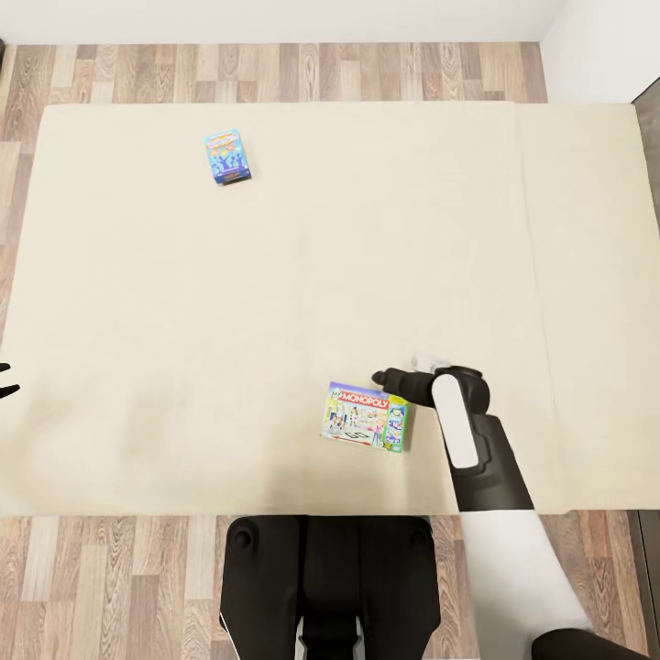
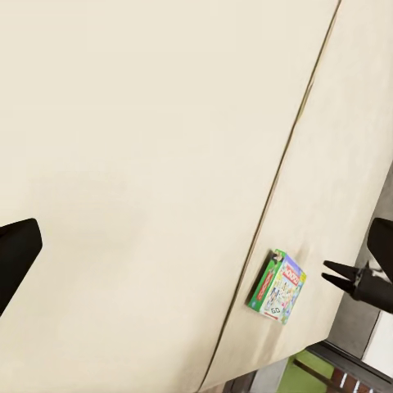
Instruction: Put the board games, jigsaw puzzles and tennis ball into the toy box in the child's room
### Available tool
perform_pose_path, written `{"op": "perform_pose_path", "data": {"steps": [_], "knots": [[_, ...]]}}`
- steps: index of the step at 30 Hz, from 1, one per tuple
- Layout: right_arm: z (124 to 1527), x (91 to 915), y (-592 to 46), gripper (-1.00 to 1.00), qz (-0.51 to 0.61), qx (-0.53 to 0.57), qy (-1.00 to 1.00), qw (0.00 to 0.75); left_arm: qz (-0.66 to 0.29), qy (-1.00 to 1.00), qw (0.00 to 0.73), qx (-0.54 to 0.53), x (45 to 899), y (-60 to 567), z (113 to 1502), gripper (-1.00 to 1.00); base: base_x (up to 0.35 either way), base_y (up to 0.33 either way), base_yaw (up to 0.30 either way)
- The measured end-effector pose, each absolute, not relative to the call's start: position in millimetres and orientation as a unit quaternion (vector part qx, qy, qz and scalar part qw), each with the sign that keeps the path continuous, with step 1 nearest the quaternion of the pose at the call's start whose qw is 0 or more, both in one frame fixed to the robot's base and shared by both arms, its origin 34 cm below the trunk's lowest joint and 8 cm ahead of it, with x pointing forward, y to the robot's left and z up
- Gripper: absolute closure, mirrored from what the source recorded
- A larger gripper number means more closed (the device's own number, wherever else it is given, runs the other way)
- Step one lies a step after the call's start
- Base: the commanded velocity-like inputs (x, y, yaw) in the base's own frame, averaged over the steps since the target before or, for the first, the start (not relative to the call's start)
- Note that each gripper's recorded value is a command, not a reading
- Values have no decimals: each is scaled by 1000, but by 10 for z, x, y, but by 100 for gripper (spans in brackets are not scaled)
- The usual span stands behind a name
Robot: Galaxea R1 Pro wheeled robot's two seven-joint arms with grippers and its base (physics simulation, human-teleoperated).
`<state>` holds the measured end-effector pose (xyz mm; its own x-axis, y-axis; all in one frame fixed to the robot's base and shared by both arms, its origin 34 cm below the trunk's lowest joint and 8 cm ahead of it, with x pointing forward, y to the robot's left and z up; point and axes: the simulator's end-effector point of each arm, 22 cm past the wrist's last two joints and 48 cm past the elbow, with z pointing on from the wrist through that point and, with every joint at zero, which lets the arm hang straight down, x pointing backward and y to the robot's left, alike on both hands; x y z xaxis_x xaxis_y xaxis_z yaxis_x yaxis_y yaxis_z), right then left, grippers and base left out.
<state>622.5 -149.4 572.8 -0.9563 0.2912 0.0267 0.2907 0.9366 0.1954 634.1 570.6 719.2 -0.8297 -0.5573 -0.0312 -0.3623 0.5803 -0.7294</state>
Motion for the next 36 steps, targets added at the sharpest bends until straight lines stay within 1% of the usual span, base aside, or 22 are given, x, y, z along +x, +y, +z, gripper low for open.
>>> {"op": "perform_pose_path", "data": {"steps": [4, 12, 20, 25, 30, 36], "knots": [[5743, 6224, -1438, -100, 119, 159, 980, -1, -376, 879, 129, -262, 6340, 5706, 7191, -100, 0, 0, 0], [5754, 6164, -1743, -100, 139, 179, 974, -2, -376, 879, 130, -262, 6341, 5707, 7192, -100, 0, 0, 0], [5808, 6085, -1980, -100, 134, 180, 974, 5, -376, 879, 130, -262, 6340, 5706, 7191, -100, 0, 0, 0], [5801, 6028, -1994, -100, 133, 180, 975, 2, -376, 879, 130, -262, 6340, 5707, 7191, -100, 0, 0, 0], [5758, 5804, -1981, -100, 131, 181, 975, -16, -376, 879, 130, -262, 6341, 5706, 7191, -100, 0, 0, 0], [5753, 5621, -1749, -100, 144, 154, 977, -34, -376, 879, 130, -262, 6340, 5707, 7191, -100, 0, 0, 0]]}}
